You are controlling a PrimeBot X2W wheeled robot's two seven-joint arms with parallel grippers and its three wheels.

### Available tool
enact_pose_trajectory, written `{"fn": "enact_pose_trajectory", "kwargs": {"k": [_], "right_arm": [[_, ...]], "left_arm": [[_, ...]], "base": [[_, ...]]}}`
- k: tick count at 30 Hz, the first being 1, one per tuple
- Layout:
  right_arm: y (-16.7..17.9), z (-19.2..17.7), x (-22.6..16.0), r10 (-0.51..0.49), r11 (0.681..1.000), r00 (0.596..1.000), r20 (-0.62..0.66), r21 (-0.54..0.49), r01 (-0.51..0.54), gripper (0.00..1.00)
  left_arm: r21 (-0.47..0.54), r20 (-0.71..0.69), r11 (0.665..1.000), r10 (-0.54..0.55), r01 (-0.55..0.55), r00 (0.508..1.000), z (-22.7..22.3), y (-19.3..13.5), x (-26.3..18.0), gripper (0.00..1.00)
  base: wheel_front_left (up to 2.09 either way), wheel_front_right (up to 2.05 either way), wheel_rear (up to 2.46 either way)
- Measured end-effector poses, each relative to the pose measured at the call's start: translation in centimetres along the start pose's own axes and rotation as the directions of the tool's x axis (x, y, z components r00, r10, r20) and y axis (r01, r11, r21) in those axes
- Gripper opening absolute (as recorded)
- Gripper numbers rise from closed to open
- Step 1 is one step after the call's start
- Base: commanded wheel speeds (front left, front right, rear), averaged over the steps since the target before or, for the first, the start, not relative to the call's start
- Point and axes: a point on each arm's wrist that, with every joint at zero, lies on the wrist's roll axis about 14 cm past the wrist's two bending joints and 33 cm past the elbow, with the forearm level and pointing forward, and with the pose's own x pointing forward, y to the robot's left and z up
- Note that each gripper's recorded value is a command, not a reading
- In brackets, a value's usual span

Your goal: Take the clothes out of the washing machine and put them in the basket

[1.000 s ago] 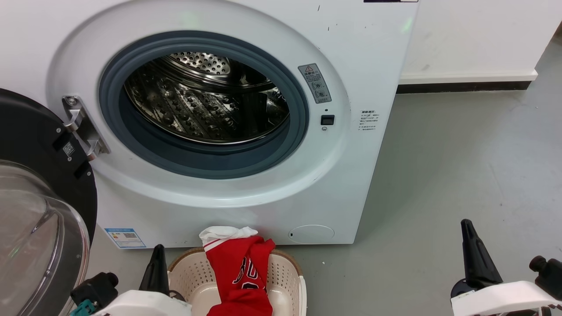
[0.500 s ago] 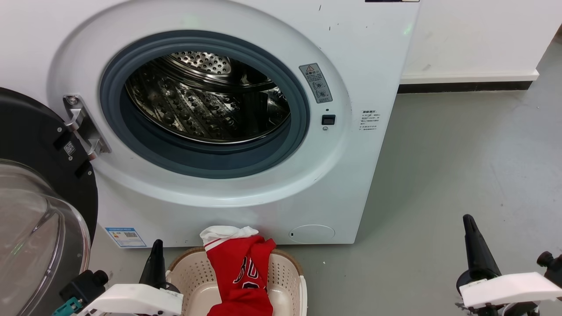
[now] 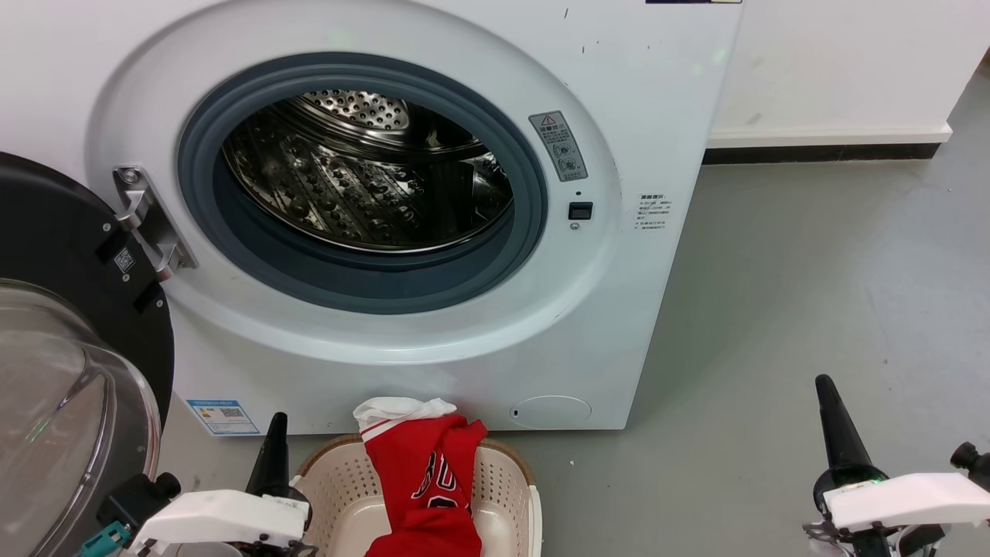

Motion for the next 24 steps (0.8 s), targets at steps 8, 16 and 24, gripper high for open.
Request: {"fn": "enact_pose_trajectory", "kwargs": {"k": [8, 16, 24], "right_arm": [[0.00, 0.10, 0.38, -0.004, 0.996, 1.000, -0.002, 0.092, 0.004, 0.00], [-0.16, 0.03, 0.59, -0.010, 0.984, 1.000, -0.011, 0.175, 0.012, 0.00], [-0.18, 0.04, 0.90, -0.011, 0.968, 1.000, -0.017, 0.252, 0.015, 0.00]], "left_arm": [[-0.093, 0.000, 0.996, -0.009, 0.009, 1.000, 0.30, -0.17, 0.24, 0.00], [-0.178, 0.000, 0.984, -0.025, 0.025, 1.000, 0.56, -0.54, 0.53, 0.00], [-0.256, -0.002, 0.966, -0.038, 0.036, 0.999, 0.74, -0.74, 0.68, 0.00]], "base": [[0.00, 0.00, 0.00], [0.00, 0.00, 0.00], [0.00, 0.00, 0.00]]}}
